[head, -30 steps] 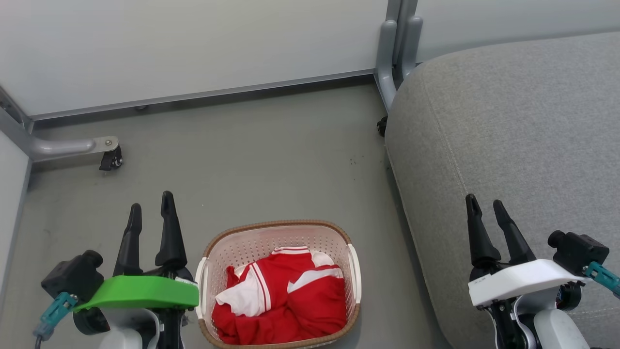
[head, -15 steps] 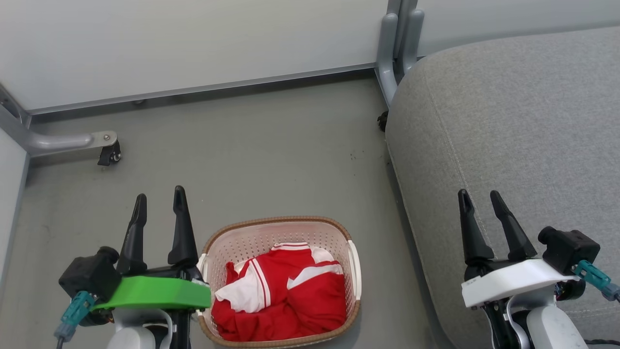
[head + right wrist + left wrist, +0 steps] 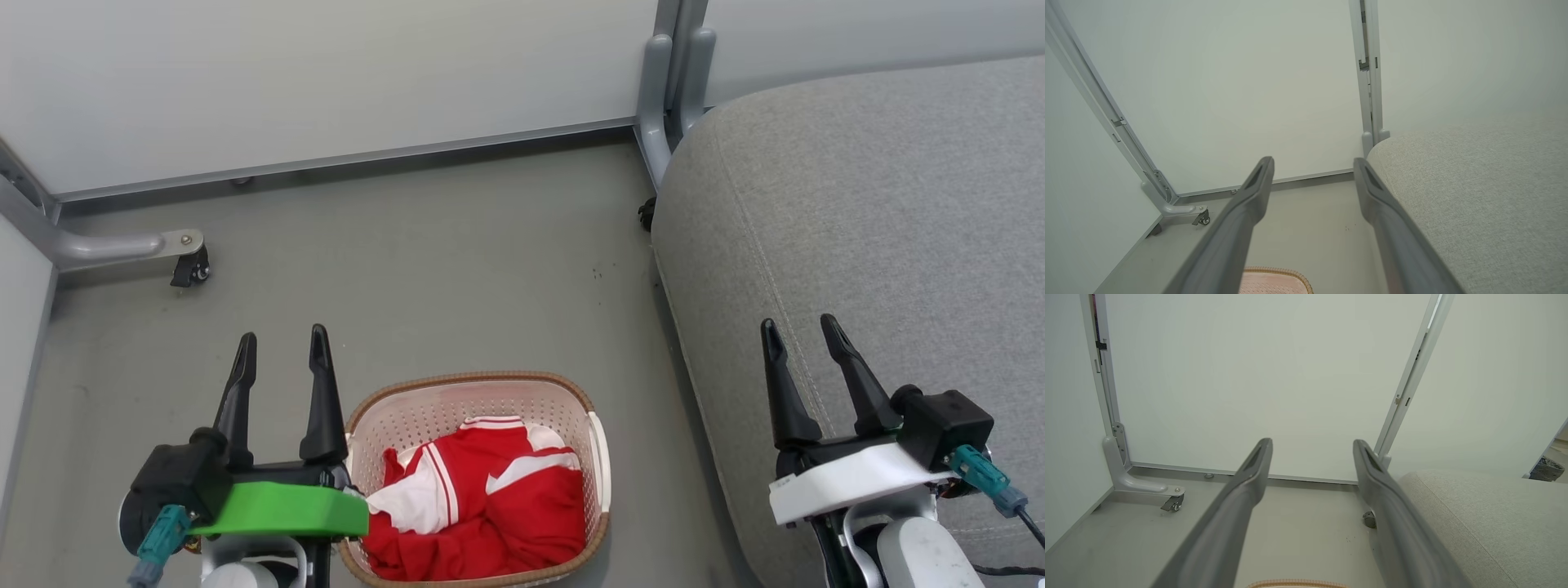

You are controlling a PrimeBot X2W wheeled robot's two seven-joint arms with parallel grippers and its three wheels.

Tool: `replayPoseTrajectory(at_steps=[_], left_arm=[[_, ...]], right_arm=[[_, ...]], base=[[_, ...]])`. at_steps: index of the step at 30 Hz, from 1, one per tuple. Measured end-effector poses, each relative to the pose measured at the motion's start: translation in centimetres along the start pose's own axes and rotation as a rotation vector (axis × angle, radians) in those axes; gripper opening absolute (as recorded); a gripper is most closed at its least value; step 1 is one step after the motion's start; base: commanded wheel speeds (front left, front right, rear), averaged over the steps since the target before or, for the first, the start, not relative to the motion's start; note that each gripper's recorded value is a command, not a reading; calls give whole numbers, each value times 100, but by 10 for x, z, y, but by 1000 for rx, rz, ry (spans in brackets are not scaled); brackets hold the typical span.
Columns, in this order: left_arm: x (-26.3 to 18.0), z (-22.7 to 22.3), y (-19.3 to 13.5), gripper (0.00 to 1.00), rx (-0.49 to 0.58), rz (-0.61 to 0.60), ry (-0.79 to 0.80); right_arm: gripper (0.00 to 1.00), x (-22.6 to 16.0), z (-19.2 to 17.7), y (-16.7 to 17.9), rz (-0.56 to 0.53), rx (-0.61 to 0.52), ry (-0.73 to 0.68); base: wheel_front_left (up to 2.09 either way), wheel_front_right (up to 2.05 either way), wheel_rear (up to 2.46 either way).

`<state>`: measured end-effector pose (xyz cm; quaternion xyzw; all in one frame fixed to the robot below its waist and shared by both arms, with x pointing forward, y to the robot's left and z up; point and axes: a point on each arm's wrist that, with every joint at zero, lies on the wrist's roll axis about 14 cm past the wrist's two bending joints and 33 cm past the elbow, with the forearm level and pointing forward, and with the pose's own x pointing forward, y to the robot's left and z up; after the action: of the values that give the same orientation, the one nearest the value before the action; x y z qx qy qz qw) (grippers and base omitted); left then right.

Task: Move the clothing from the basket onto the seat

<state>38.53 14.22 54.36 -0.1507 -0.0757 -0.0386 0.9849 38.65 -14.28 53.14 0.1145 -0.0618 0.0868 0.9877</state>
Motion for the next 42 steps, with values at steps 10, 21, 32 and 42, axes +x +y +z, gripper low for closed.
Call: replayPoseTrajectory(at_steps=[10, 21, 32, 42], left_arm=[[-8, -1, -2, 100, 83, -14, -5], [-10, -4, -11, 100, 153, -59, -9], [-10, -3, -15, 100, 198, -72, -27], [-11, -6, -15, 100, 191, -77, -16]], right_arm=[[100, -5, 4, 5, 19, -78, -17], [100, -7, 4, 9, 38, -153, -26], [100, -7, 6, 11, 51, -203, -36], [100, -6, 6, 11, 49, -202, -38]], base=[[0, 0, 0], [0, 0, 0], [0, 0, 0], [0, 0, 0]])
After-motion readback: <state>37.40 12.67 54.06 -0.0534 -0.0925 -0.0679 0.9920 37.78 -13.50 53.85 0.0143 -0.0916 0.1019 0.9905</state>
